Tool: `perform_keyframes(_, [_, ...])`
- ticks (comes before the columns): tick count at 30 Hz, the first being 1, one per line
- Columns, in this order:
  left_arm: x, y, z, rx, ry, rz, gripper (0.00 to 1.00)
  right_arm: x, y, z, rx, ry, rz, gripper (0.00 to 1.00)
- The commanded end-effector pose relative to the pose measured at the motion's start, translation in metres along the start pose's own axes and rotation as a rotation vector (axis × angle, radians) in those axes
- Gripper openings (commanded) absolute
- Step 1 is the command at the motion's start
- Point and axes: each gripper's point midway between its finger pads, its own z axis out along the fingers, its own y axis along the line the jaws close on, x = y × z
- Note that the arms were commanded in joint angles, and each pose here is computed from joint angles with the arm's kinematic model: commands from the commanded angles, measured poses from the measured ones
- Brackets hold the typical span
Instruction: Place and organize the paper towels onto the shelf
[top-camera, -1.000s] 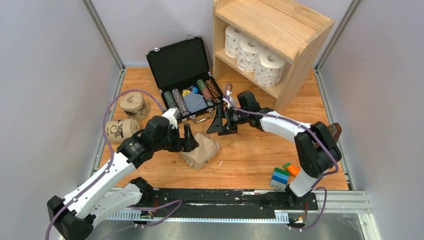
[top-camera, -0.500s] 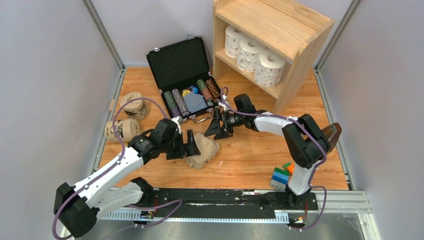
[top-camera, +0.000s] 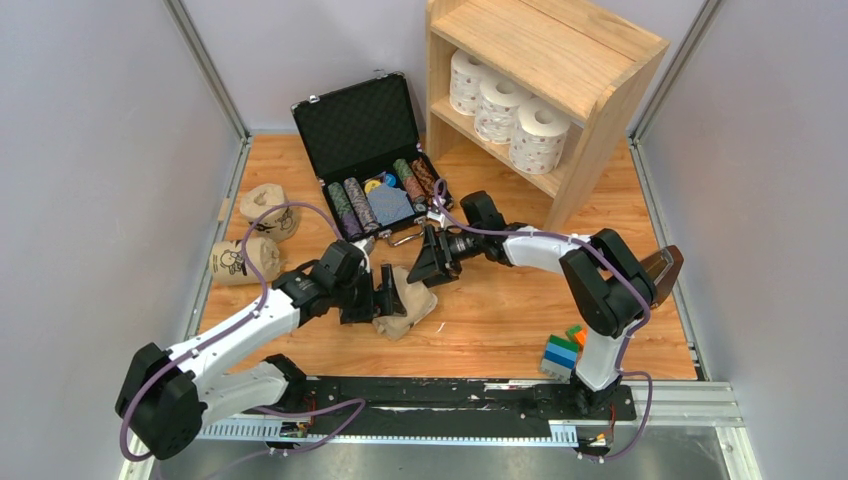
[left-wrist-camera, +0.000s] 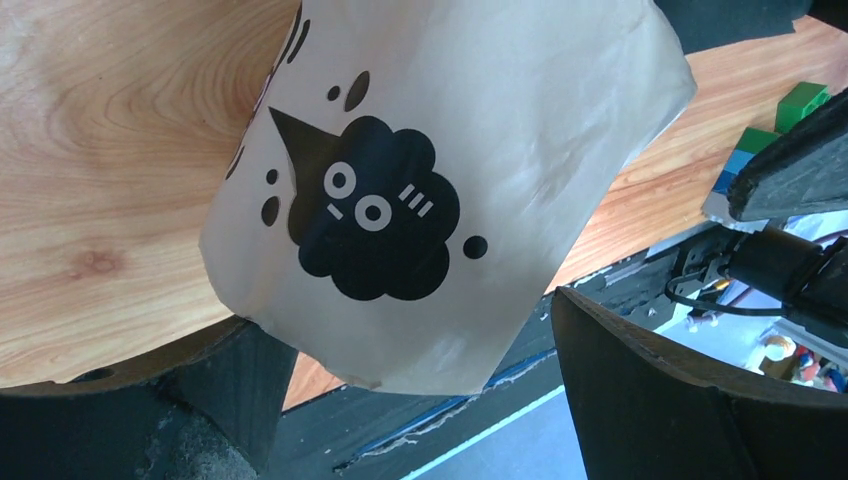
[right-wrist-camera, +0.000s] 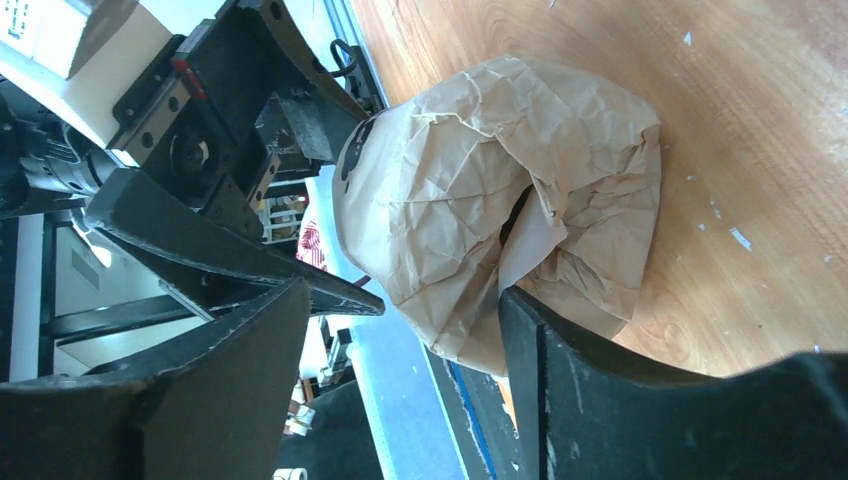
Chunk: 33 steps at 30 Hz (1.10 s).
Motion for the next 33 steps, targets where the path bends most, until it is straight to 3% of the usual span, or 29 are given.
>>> perform_keyframes(1, [-0.005, -0.012, 0.005, 0.054, -0.008, 0.010, 0.99, -0.009, 0.035, -0.004, -0.090, -0.002, -0.092, 0.67])
perform_keyframes(13, [-0.005, -0.020, 0.012, 0.095, 0.017, 0.039, 0.99, -0.006, 0.042, 0.012, -0.104, 0.026, -0.097, 0.51])
perform_keyframes(21, [-0.014, -0.031, 0.007, 0.144, -0.029, 0.071, 0.99, -0.007, 0.051, 0.015, -0.107, 0.024, -0.132, 0.37])
perform_keyframes(33, [-0.034, -0.048, -0.006, 0.221, -0.153, 0.139, 0.99, -0.002, 0.049, 0.024, -0.018, 0.047, -0.184, 0.47])
